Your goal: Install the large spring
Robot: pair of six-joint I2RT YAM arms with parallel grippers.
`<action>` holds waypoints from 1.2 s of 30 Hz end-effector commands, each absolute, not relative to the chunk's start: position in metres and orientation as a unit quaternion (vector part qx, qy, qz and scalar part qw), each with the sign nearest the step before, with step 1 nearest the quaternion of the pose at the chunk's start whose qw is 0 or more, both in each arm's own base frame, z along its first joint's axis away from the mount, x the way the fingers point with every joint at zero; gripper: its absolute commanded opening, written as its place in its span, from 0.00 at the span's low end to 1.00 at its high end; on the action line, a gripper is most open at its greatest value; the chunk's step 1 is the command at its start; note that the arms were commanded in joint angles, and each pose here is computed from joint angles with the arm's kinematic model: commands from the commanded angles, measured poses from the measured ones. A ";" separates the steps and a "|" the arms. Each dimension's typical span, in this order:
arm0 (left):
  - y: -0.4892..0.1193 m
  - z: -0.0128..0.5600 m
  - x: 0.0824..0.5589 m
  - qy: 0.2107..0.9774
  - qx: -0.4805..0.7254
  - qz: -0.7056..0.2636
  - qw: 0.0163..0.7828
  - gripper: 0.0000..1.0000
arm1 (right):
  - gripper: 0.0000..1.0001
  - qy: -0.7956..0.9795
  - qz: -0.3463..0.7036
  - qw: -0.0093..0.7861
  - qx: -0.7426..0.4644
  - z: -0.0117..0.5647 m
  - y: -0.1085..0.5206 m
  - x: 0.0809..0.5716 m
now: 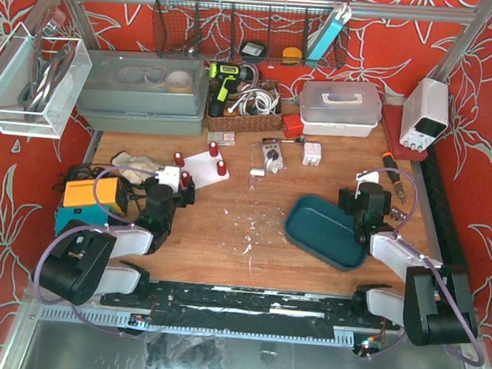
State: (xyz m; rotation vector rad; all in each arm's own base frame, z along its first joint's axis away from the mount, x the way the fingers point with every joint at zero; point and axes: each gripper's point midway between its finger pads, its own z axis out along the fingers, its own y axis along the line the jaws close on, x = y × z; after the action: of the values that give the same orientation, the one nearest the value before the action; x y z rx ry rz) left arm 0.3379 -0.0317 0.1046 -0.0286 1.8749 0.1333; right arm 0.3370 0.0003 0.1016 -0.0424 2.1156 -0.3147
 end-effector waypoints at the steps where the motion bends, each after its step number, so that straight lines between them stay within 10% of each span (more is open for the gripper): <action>1: -0.028 0.136 0.343 0.758 -0.016 0.057 0.650 1.00 | 0.99 0.833 -0.086 0.547 0.007 0.114 0.003 0.352; 36: -0.007 0.121 0.340 0.748 -0.039 0.022 0.662 1.00 | 0.99 0.816 -0.079 0.572 -0.021 0.096 0.001 0.366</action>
State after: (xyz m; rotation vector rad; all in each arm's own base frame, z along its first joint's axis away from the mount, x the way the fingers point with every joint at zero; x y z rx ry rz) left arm 0.3367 -0.0074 0.1115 -0.0830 1.7262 0.0564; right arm 0.3629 0.0023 0.0895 -0.0542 1.9367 -0.1625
